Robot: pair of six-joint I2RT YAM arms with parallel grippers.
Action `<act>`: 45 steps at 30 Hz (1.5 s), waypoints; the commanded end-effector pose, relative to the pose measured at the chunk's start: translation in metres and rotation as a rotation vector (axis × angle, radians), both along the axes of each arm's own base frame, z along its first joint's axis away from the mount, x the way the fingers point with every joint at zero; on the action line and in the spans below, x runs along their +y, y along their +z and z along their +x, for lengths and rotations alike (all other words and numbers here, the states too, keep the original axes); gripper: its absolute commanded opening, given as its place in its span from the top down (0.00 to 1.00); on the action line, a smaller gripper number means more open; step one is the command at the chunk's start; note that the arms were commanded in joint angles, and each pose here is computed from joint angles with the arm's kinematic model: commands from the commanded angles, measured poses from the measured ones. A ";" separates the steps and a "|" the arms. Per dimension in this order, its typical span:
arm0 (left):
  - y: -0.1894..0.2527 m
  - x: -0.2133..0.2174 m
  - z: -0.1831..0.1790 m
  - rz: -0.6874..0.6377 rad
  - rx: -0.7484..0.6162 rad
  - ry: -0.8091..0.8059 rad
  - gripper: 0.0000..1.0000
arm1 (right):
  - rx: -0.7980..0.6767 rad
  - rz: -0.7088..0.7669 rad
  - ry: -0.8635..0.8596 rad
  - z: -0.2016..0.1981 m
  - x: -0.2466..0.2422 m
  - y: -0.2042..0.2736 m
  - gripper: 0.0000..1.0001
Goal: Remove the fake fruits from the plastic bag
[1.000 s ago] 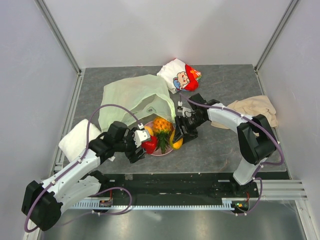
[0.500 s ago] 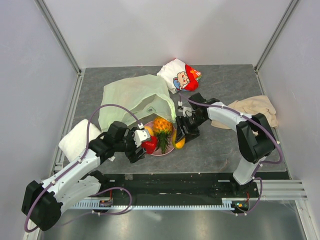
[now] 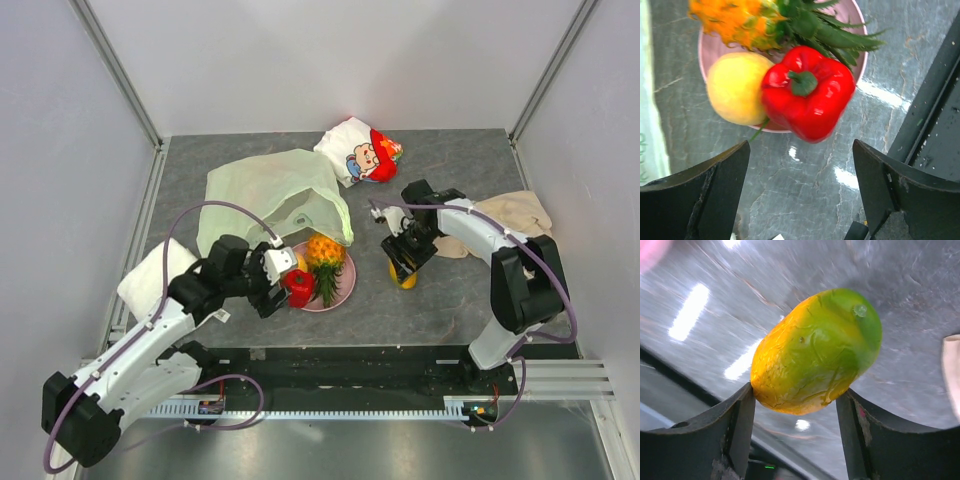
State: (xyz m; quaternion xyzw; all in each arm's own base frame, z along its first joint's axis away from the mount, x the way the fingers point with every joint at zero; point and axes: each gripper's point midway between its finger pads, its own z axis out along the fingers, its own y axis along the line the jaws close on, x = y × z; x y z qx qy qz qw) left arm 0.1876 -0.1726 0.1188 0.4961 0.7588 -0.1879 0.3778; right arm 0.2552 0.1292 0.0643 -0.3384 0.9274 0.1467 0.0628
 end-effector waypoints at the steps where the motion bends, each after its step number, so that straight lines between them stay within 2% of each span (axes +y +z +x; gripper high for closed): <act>1: 0.030 -0.001 0.017 -0.053 -0.045 0.070 0.09 | -0.167 -0.130 0.241 0.020 -0.028 -0.007 0.34; 2: 0.032 0.001 0.019 -0.052 -0.052 0.077 0.09 | -0.190 -0.150 0.244 0.027 -0.030 -0.006 0.26; 4: 0.038 0.004 0.025 -0.053 -0.065 0.101 0.08 | -0.189 -0.172 0.249 0.030 -0.033 0.004 0.02; 7: 0.048 0.010 0.030 -0.058 -0.081 0.131 0.08 | -0.228 -0.142 0.321 0.028 -0.033 0.043 0.02; 8: 0.051 0.013 0.031 -0.058 -0.088 0.138 0.08 | -0.246 -0.093 0.359 0.025 -0.026 0.055 0.02; 9: 0.053 0.016 0.033 -0.057 -0.095 0.151 0.08 | -0.331 -0.044 0.412 0.024 -0.020 0.082 0.02; 11: 0.059 0.021 0.038 -0.064 -0.114 0.178 0.08 | -0.458 0.023 0.600 0.021 -0.010 0.099 0.02; 12: 0.062 0.027 0.043 -0.073 -0.115 0.215 0.08 | -0.572 0.112 0.660 0.013 0.004 0.119 0.02; 13: 0.064 0.030 0.046 -0.077 -0.119 0.231 0.07 | -0.732 0.136 0.693 0.030 0.017 0.132 0.02; 14: 0.067 0.033 0.049 -0.085 -0.127 0.248 0.07 | -0.762 0.164 0.722 0.024 0.024 0.119 0.02; 16: 0.070 0.041 0.056 -0.096 -0.133 0.290 0.07 | -0.932 0.236 0.826 0.024 0.055 0.136 0.02; 17: 0.075 0.044 0.060 -0.105 -0.144 0.305 0.07 | -0.952 0.256 0.904 0.017 0.064 0.129 0.06; 18: 0.077 0.049 0.063 -0.116 -0.139 0.336 0.07 | -0.970 0.280 0.952 0.013 0.074 0.127 0.15; 22: 0.083 0.058 0.069 -0.134 -0.142 0.380 0.07 | -1.066 0.372 1.077 -0.003 0.127 0.120 0.27; 25: 0.082 0.060 0.069 -0.132 -0.142 0.386 0.07 | -1.045 0.422 1.133 -0.020 0.157 0.104 0.38; 31: 0.069 0.061 0.061 -0.116 -0.111 0.375 0.08 | -1.009 0.495 1.181 -0.048 0.189 0.083 0.42; 35: 0.067 0.061 0.058 -0.119 -0.105 0.370 0.08 | -0.969 0.480 1.168 -0.048 0.193 0.073 0.51; 45: 0.061 0.062 0.057 -0.119 -0.092 0.377 0.08 | -0.922 0.387 1.137 -0.033 0.191 0.041 0.57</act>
